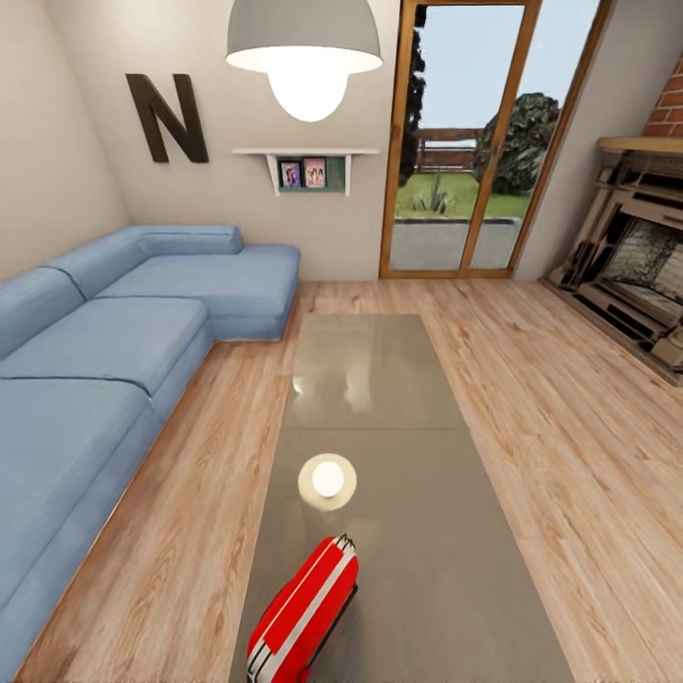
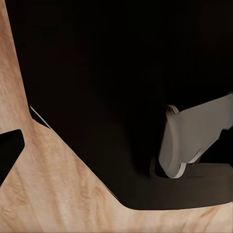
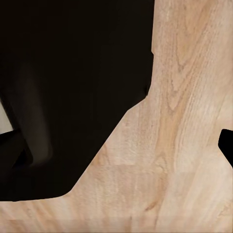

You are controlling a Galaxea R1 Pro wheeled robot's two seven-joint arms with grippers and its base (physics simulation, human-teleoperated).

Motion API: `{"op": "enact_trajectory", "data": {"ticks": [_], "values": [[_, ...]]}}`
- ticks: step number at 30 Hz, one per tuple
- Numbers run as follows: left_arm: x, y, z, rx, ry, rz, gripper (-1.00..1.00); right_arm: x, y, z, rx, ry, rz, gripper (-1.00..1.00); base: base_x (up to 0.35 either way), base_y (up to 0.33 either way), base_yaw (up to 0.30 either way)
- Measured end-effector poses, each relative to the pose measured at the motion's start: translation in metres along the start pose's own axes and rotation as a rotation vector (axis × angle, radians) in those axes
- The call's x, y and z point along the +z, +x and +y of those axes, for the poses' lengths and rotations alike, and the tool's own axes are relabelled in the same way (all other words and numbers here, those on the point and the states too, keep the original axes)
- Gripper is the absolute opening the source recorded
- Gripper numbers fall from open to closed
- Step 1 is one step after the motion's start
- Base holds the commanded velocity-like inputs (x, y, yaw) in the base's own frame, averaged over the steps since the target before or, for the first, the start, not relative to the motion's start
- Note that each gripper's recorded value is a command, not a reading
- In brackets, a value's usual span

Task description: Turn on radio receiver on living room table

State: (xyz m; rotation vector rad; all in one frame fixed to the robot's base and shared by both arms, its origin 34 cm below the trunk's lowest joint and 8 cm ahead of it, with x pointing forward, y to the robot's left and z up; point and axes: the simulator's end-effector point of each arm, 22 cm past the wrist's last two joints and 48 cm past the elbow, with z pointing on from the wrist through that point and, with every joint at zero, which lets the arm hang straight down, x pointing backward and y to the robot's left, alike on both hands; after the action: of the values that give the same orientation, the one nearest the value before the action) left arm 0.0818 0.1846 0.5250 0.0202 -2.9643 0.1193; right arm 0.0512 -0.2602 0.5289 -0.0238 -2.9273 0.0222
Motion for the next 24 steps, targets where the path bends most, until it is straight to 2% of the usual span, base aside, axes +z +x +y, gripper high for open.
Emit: {"op": "enact_trajectory", "data": {"ticks": [24], "values": [[0.0001, 0.0037, 0.0012, 0.000, -0.002, 0.010, 1.00, -0.0001, 0.0042, 0.0000, -0.003, 0.000, 0.011, 1.00, 0.000, 0.000, 0.000]]}}
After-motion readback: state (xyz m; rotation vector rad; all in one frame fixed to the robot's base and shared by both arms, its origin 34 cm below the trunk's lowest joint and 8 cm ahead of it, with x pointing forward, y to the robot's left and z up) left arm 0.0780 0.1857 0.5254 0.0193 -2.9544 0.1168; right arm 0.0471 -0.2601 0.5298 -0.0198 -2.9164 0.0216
